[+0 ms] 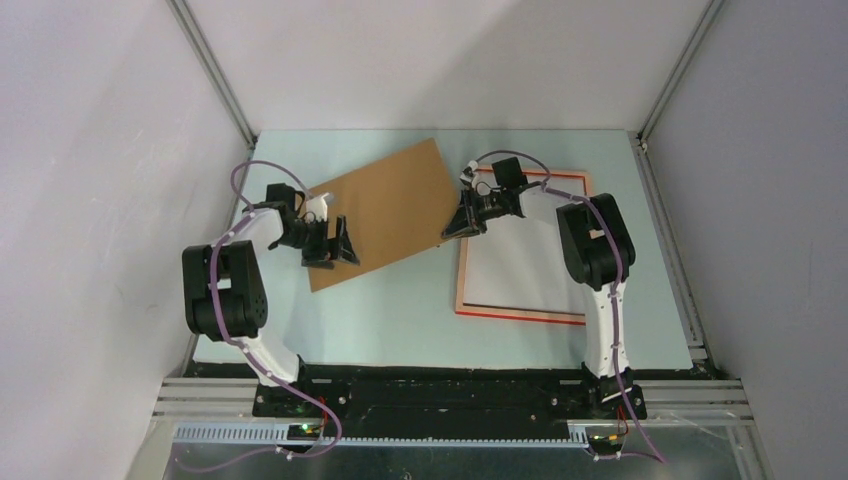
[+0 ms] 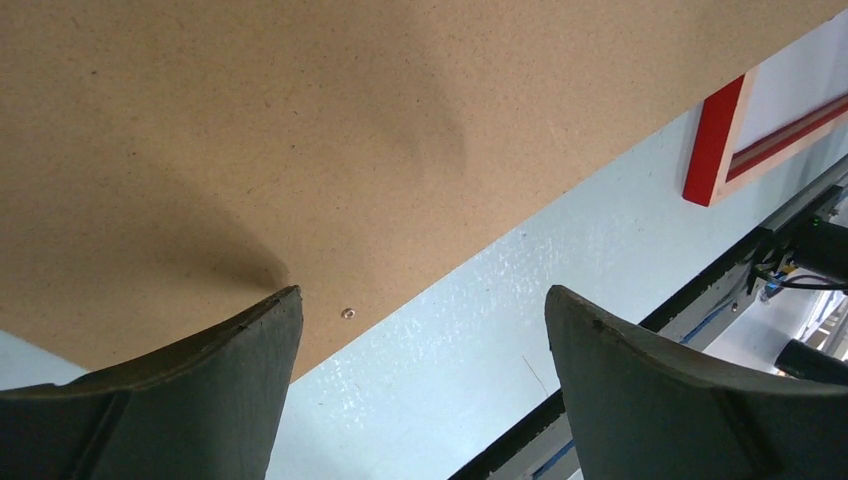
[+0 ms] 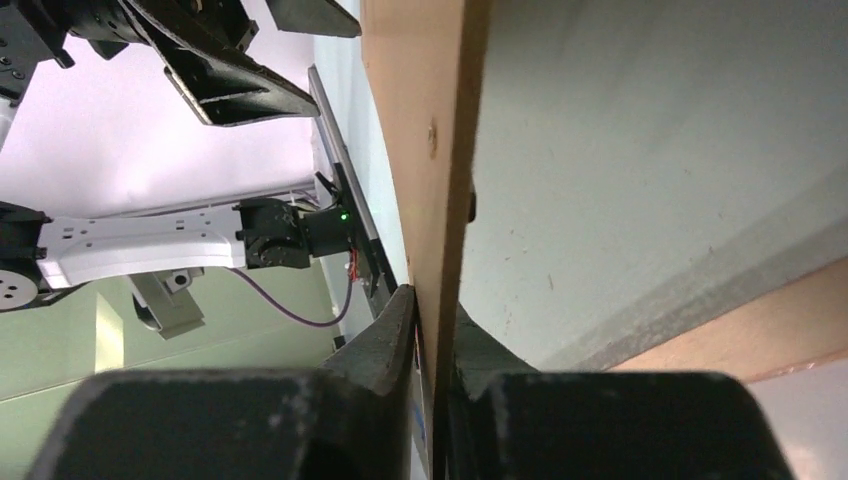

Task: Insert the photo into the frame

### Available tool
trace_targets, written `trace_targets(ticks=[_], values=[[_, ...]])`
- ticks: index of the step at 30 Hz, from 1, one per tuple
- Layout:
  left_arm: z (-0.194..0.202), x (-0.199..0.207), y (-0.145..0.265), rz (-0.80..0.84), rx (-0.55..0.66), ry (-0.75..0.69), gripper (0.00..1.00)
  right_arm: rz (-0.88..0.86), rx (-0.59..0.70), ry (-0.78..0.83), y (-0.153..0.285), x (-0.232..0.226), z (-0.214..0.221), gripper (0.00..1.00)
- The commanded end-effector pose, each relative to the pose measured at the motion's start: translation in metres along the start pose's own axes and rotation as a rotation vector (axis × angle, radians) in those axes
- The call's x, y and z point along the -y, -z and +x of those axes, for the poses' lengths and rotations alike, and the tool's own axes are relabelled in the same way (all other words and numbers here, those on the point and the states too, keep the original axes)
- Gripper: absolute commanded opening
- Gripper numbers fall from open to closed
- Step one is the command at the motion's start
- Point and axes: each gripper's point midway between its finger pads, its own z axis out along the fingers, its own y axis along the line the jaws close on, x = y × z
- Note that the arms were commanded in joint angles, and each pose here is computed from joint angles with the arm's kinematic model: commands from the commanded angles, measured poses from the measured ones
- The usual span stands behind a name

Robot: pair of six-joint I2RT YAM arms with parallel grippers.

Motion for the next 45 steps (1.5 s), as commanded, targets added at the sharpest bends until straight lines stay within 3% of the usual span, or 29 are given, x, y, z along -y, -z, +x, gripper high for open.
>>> trace_targets(ticks=[1, 6, 14, 18, 27, 38, 45], values=[[-0.012, 0.017, 0.014, 0.011, 0.056, -0.108, 0.96, 0.031, 0.075, 0.073, 0.021, -0.033, -0.019, 0.1], [-0.03, 0.034, 0.038, -0.102, 0.138, -0.302, 1.0, 0.005, 0.079, 0.053, 0.03, -0.049, -0.02, 0.0], [-0.07, 0.116, 0.07, -0.32, 0.335, -0.748, 1.0, -0.086, 0.093, 0.019, 0.046, -0.088, -0.024, 0.0], [-0.078, 0.152, 0.07, -0.413, 0.419, -0.893, 1.0, -0.137, 0.127, -0.012, 0.058, -0.111, -0.029, 0.0], [-0.073, 0.206, 0.034, -0.531, 0.494, -1.087, 1.0, -0.183, 0.207, -0.003, 0.087, -0.142, -0.031, 0.0], [-0.103, 0.206, 0.004, -0.717, 0.541, -1.206, 0.99, -0.19, 0.246, 0.005, 0.107, -0.153, -0.025, 0.0], [-0.12, 0.202, 0.001, -0.829, 0.579, -1.229, 0.83, -0.176, 0.278, 0.044, 0.119, -0.153, -0.021, 0.0]])
